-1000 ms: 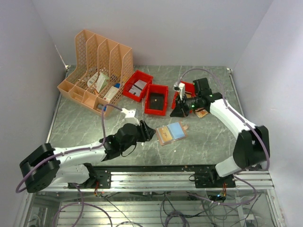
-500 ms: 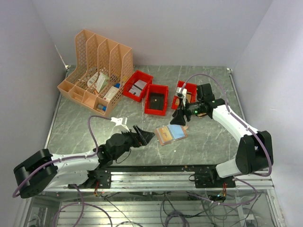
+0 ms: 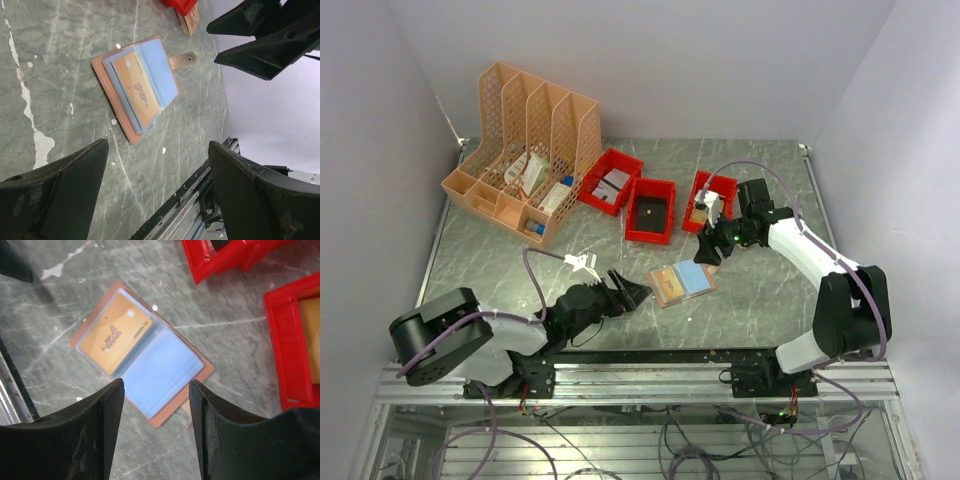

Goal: Put the credit cards into the card holder
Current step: Insert the credit card into the card holder.

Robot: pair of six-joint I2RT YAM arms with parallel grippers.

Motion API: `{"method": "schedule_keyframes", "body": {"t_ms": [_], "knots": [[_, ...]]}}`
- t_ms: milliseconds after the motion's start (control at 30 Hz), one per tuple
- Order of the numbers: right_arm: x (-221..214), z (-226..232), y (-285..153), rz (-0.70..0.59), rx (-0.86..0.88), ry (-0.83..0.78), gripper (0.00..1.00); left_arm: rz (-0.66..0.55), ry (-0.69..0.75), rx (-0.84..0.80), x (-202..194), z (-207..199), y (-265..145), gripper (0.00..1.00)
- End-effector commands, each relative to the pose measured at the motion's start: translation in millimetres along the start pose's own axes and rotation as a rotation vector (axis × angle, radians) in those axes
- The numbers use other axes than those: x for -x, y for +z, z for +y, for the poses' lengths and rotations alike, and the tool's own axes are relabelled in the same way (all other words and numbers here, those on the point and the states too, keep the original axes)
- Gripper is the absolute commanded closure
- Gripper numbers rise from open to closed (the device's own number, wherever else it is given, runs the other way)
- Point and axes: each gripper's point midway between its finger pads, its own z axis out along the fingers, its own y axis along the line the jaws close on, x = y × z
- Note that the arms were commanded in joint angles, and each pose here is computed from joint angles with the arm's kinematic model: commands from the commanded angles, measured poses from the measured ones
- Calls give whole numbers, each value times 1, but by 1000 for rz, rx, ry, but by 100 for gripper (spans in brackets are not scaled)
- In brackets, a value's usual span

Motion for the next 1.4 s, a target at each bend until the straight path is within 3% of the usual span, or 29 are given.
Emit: {"method": "schedule_keyframes", "body": {"t_ms": [0, 233, 433, 967, 1367], "knots": [[-9, -19, -2, 71, -77, 3, 48, -26, -32, -77, 6, -20, 9, 8], [-28, -32, 4, 153, -119, 55, 64, 8, -48, -40, -7, -6, 20, 13], [-45, -33, 14, 216, -91, 99, 72, 29, -54, 20, -13, 1, 32, 13], [-102, -39, 31, 434, -83, 201, 80, 47, -95, 162, -25, 28, 52, 12], [-105, -34, 34, 447, -47, 215, 81, 61, -152, 170, -41, 42, 66, 18]]}}
